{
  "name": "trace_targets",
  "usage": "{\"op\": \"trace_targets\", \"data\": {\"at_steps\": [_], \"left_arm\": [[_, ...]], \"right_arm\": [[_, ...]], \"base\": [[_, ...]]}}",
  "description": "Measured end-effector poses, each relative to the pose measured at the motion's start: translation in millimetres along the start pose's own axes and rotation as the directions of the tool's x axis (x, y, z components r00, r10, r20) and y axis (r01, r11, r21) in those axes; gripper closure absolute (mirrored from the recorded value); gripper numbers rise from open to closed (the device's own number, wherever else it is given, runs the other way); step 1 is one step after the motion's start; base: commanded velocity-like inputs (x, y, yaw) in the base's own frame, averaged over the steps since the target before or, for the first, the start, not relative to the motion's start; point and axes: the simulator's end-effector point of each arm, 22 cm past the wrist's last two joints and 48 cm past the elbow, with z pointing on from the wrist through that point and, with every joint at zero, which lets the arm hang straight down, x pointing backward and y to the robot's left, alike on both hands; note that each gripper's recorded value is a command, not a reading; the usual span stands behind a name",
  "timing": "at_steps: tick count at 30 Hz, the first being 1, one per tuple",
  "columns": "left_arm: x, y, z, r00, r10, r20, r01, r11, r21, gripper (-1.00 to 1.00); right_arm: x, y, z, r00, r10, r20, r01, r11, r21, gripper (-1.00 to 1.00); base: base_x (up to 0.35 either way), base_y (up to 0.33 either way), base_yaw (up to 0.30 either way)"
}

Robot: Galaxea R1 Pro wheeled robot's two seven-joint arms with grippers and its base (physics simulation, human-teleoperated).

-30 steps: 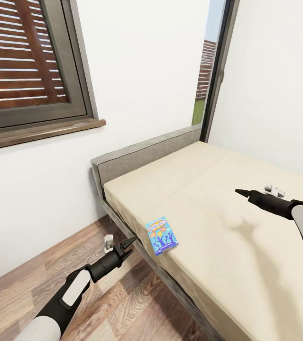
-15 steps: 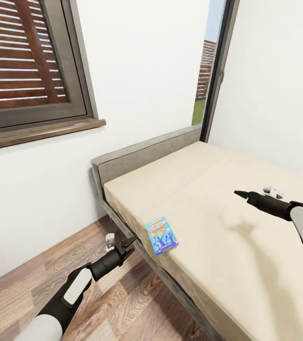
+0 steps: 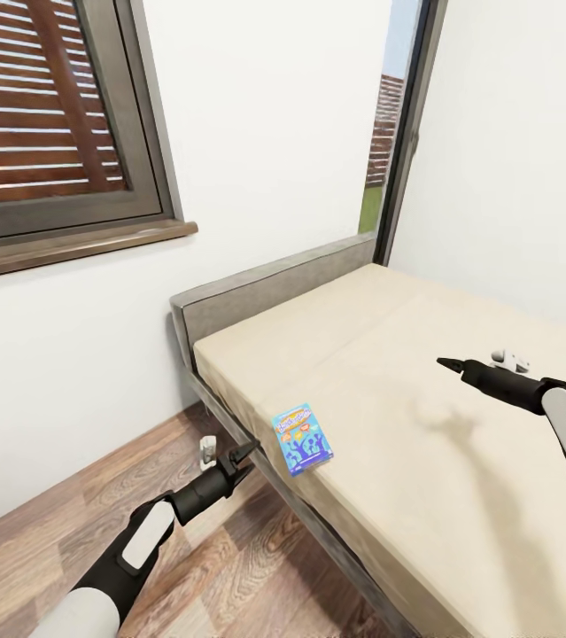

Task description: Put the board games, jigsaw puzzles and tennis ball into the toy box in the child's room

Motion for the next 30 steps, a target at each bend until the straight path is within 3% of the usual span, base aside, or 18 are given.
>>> {"op": "trace_targets", "data": {"at_steps": [10,30], "left_arm": [[9,21,1.0,1.0,-0.021,-0.012,0.021,1.0,-0.011,-1.0],[22,13,12.3,0.999,-0.039,-0.026,0.039,0.999,0.01,-1.0]], "right_arm": [[19,-11,9.6,1.0,0.002,-0.015,-0.002,1.0,0.007,-1.0],[19,-11,9.5,1.0,0.001,-0.015,-0.001,1.0,0.007,-1.0]], "base": [[0.0,0.0,0.0],[0.0,0.0,0.0]]}}
